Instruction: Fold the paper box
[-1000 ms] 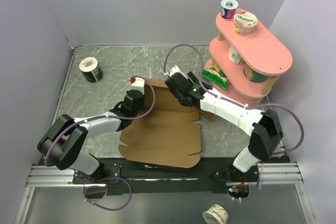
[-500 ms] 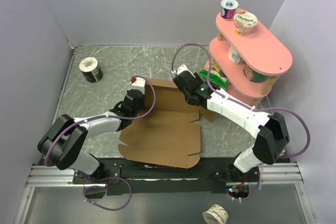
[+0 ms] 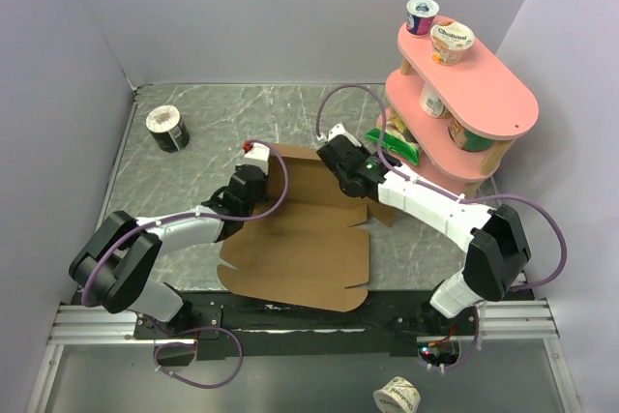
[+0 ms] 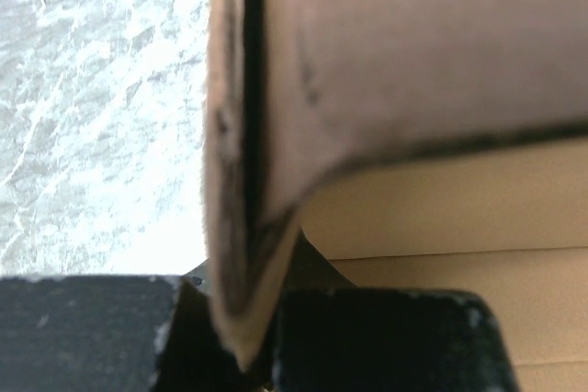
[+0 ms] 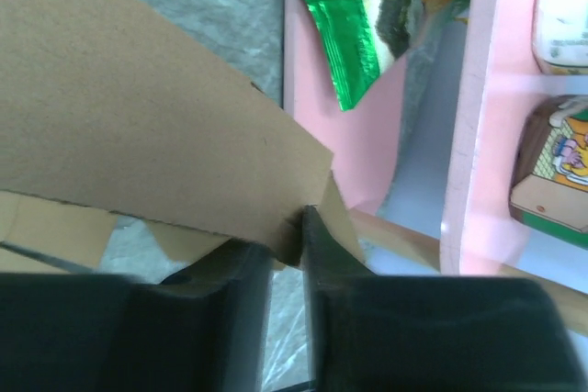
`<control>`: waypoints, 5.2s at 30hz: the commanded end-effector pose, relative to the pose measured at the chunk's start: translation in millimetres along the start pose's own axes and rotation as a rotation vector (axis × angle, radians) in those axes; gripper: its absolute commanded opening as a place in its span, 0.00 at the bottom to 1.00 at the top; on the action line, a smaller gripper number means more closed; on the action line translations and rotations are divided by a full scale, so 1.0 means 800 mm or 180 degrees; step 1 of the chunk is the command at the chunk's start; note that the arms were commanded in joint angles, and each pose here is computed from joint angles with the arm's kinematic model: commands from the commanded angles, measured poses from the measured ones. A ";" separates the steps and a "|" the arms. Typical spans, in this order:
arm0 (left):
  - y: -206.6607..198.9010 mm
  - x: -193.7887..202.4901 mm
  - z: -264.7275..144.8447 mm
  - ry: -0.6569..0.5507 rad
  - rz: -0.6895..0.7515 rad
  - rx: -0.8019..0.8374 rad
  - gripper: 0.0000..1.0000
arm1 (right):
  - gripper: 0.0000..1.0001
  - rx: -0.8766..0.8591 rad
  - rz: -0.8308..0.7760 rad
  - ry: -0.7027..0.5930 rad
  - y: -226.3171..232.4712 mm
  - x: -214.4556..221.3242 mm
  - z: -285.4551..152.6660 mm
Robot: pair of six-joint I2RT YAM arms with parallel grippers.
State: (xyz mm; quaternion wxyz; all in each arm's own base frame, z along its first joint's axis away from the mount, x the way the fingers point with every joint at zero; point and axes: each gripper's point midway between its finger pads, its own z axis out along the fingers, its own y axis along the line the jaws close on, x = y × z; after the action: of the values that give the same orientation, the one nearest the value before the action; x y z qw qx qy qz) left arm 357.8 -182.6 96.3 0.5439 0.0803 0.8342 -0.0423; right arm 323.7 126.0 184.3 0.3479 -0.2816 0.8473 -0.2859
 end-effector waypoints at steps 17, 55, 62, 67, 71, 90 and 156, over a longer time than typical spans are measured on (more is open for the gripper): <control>-0.014 -0.034 0.008 -0.0232 -0.0237 -0.0009 0.01 | 0.08 0.0031 -0.0151 0.0035 0.056 -0.051 -0.015; -0.007 -0.020 0.008 -0.0130 -0.0367 0.0100 0.01 | 0.85 -0.1328 0.0989 -0.0412 0.078 -0.072 -0.055; -0.003 -0.015 0.010 -0.0095 -0.0397 0.0117 0.01 | 0.88 -0.2160 0.1758 -0.0894 0.029 -0.074 -0.107; -0.005 -0.016 0.010 -0.0095 -0.0397 0.0174 0.01 | 0.85 -0.2270 0.2379 -0.1035 -0.006 -0.067 -0.099; -0.004 -0.016 0.010 -0.0090 -0.0369 0.0157 0.01 | 0.63 -0.1799 0.2388 -0.0752 -0.021 -0.040 -0.062; -0.010 -0.016 0.005 -0.0148 -0.0327 0.0301 0.01 | 0.47 -0.1746 0.2339 -0.0860 0.019 -0.043 -0.003; 0.000 -0.005 -0.008 -0.0399 -0.0195 -0.0208 0.01 | 0.57 -0.3571 0.4821 -0.0622 0.059 -0.112 -0.021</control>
State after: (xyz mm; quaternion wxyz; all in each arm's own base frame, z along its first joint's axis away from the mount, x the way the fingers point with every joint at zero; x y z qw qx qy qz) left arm 351.7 -177.5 80.0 0.5545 0.0395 0.8302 -0.0420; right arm 349.3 214.7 184.0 0.3270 0.1870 0.8097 0.4499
